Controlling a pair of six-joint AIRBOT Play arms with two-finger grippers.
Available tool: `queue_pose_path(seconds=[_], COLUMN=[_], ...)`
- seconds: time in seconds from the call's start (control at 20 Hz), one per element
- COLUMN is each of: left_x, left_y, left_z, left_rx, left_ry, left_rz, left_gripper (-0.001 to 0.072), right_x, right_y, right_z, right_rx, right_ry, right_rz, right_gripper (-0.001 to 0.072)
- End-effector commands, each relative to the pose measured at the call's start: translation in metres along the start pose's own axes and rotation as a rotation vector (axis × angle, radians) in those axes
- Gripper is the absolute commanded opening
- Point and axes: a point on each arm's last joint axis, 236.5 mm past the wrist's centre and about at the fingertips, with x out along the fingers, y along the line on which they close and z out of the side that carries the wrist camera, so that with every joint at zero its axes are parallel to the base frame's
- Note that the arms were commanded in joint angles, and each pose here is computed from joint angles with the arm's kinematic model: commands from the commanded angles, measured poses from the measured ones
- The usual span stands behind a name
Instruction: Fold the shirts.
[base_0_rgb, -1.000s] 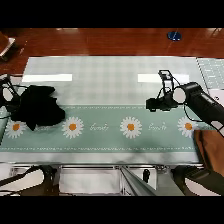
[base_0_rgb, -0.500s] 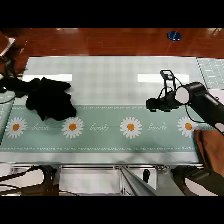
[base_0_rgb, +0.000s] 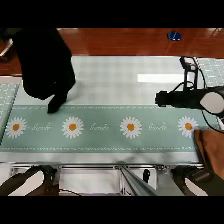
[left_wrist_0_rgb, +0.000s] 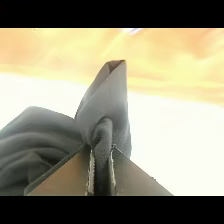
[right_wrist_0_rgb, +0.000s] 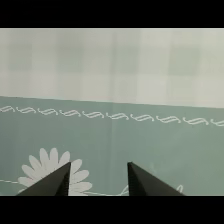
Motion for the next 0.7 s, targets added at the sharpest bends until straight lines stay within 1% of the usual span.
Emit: queue_pose_path(seconds=[0.0, 0.2, 0.3, 0.4, 0.5, 0.65], left_x=[-0.043, -0.069, -0.079, -0.083, -0.08, -0.061], left_y=[-0.097, -0.152, -0.179, -0.203, -0.233, -0.262], left_z=[0.039, 0.053, 0.05, 0.039, 0.007, -0.06], left_rx=[0.075, 0.121, 0.118, 0.151, 0.208, 0.23], left_ry=[-0.13, -0.18, -0.183, -0.162, -0.079, 0.057], left_rz=[-0.204, -0.326, -0.411, -0.477, -0.567, -0.677], left_gripper=[0.0024, 0.0024, 0.0024, 0.0024, 0.0024, 0.0024], right_x=[-0.031, -0.058, -0.07, -0.08, -0.085, -0.086], right_y=[0.004, 0.006, 0.007, 0.008, 0.008, 0.007], right_z=[0.007, 0.009, 0.012, 0.013, 0.013, 0.014], right_rx=[-0.002, -0.006, -0.008, -0.01, -0.01, -0.012], right_ry=[-0.079, -0.141, -0.177, -0.203, -0.217, -0.22], right_rz=[0.03, 0.052, 0.063, 0.072, 0.077, 0.074], right_gripper=[0.041, 0.041, 0.041, 0.041, 0.041, 0.041])
